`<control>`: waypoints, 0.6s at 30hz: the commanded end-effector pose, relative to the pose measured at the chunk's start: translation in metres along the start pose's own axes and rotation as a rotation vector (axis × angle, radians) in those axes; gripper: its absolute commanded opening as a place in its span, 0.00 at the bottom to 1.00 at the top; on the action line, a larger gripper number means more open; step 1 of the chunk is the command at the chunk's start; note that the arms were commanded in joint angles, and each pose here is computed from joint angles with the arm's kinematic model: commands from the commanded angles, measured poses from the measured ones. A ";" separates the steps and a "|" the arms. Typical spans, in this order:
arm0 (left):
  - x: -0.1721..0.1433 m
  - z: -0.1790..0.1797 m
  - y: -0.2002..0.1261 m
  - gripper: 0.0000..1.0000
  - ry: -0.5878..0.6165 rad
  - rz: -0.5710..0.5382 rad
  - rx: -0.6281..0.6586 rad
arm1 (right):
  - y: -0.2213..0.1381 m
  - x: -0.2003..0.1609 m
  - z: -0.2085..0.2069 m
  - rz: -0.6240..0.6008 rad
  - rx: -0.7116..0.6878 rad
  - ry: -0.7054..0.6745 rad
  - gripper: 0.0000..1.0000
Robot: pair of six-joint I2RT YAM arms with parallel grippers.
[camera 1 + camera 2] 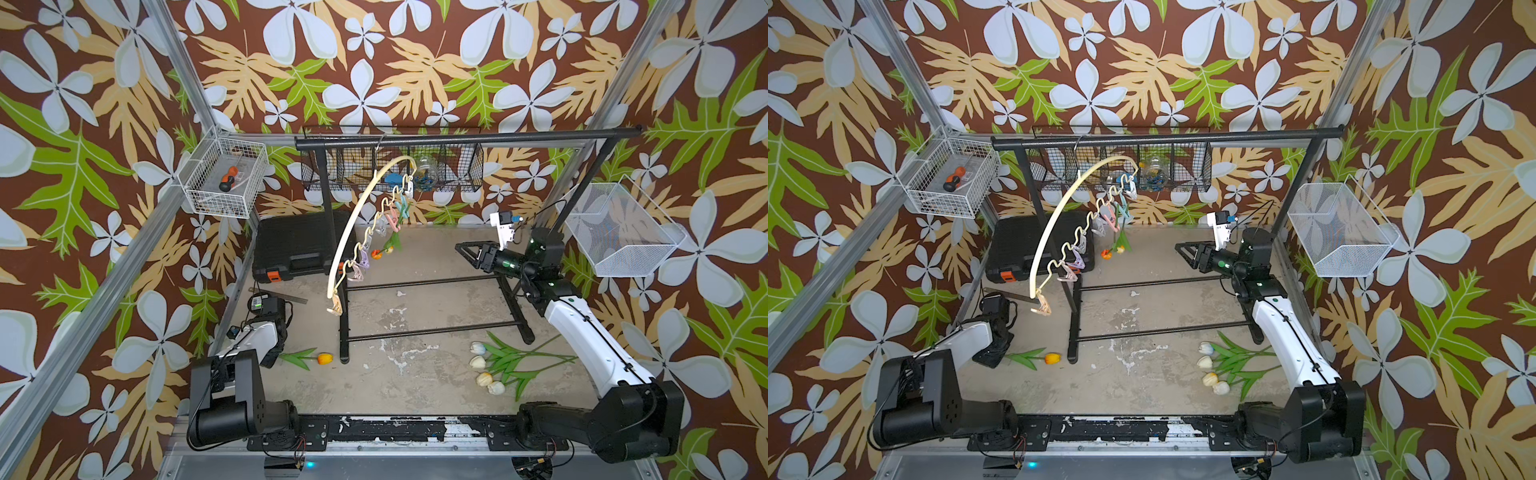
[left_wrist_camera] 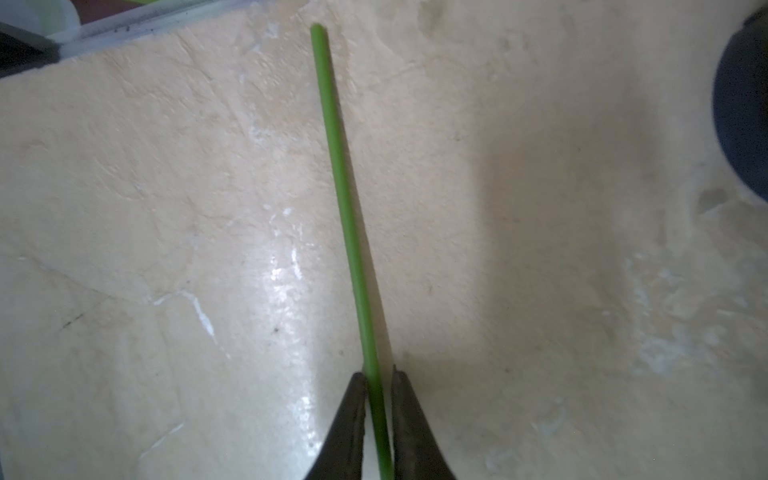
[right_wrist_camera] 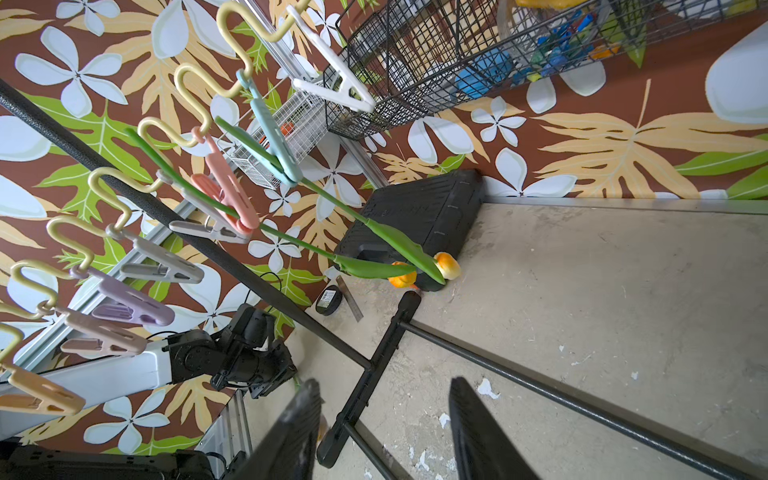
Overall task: Dry the flowers on a clothes hanger
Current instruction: Pick up the flower at the center of the board.
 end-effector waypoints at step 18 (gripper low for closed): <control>0.079 0.003 -0.182 0.00 0.193 -0.430 -0.449 | -0.011 0.007 0.028 -0.030 0.084 -0.056 0.52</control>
Point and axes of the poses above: each gripper's point midway between its finger pads, its own y axis out along the fingers, its own z axis along the line the jaws close on, x = y × z, the point moved 6 cm from there along -y, back along the fingers, and after that the axes turned 15 degrees about y, right-handed, at the moved point
